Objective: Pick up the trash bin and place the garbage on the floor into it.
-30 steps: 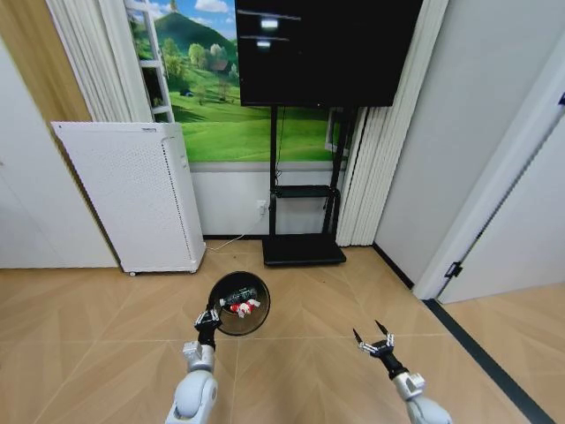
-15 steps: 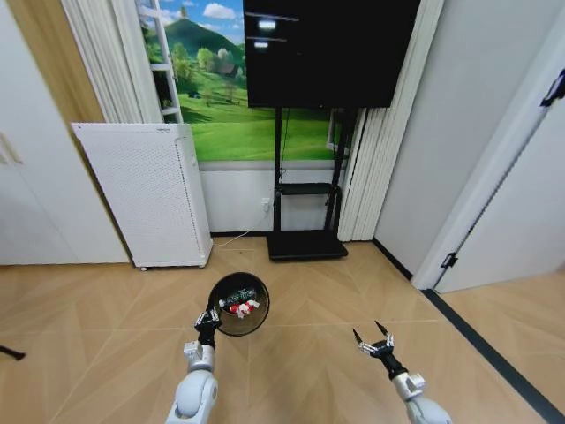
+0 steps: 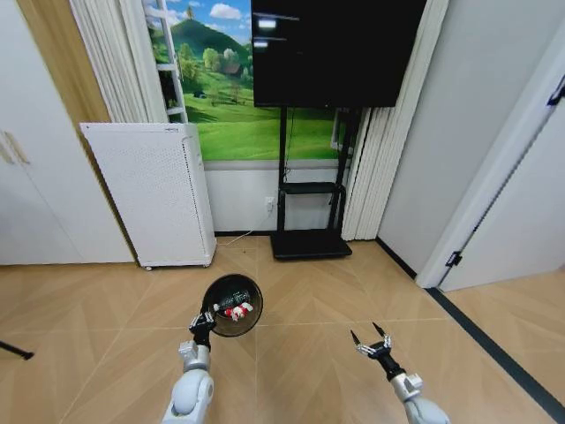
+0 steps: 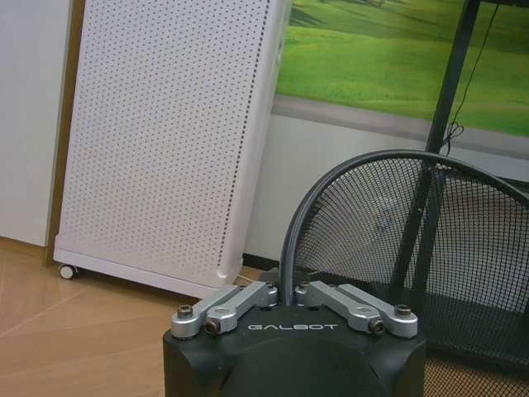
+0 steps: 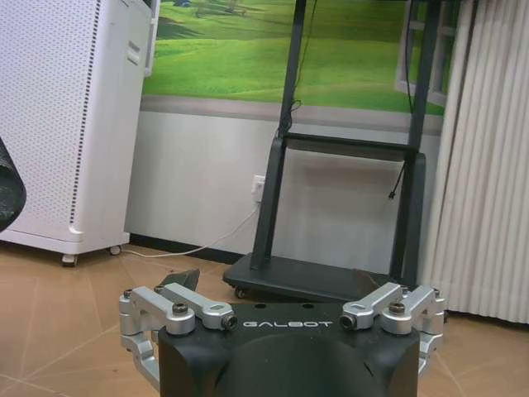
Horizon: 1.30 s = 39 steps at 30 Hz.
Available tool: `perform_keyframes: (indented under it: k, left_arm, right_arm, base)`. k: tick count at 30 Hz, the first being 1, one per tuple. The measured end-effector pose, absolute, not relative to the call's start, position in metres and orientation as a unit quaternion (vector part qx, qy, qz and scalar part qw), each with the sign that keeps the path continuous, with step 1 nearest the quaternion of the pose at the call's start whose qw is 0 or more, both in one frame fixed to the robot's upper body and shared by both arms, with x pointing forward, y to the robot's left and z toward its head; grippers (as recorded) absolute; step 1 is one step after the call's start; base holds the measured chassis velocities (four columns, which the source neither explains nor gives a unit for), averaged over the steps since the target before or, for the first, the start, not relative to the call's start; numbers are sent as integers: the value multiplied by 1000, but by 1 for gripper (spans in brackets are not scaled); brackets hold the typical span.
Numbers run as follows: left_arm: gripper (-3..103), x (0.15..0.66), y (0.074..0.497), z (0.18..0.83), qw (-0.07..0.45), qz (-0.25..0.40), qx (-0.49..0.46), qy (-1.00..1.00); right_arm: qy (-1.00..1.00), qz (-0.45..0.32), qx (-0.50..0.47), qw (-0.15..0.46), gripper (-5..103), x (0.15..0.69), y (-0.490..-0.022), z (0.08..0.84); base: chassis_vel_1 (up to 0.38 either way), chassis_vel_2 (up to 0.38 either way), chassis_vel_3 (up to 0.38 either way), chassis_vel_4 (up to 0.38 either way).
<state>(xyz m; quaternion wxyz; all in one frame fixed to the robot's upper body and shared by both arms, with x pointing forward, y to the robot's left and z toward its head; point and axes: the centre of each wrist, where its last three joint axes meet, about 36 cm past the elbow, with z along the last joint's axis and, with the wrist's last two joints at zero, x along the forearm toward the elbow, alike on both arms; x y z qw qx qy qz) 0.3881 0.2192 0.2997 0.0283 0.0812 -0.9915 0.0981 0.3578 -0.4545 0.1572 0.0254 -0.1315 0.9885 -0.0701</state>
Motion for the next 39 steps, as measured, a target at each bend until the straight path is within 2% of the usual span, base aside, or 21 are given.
perform_keyframes:
  k: [10, 15, 19, 24, 30, 34, 39]
  left_arm:
    - [3, 397, 224, 295, 46, 121, 107, -986]
    - [3, 400, 221, 322, 124, 207, 117, -963]
    - [3, 394, 226, 338, 154, 229, 131, -952]
    - [3, 398, 265, 325, 186, 211, 169, -945]
    - [3, 417, 306, 329, 181, 205, 187, -944]
    - [3, 427, 350, 333, 181, 199, 214, -939]
    - [3, 427, 374, 327, 189, 205, 232, -932]
  right_arm:
    - [989, -66, -133, 24, 100, 359, -452, 155]
    - [989, -67, -133, 18, 100, 355, -455, 153]
    - [989, -71, -132, 14, 100, 353, -459, 153]
    - [988, -73, -134, 11, 100, 353, -462, 153]
    - [988, -70, -135, 10, 100, 353, -458, 150]
    - [988, -68, -135, 9, 100, 352, -455, 148]
    - [988, -68, -136, 9, 100, 352, -453, 148]
  base:
    - [77, 159, -52, -149]
    - [-28, -56, 12, 43]
    - [-23, -70, 17, 18]
    - [0, 0, 0, 0]
    - [0, 0, 0, 0]
    - [0, 0, 0, 0]
    - [0, 0, 0, 0]
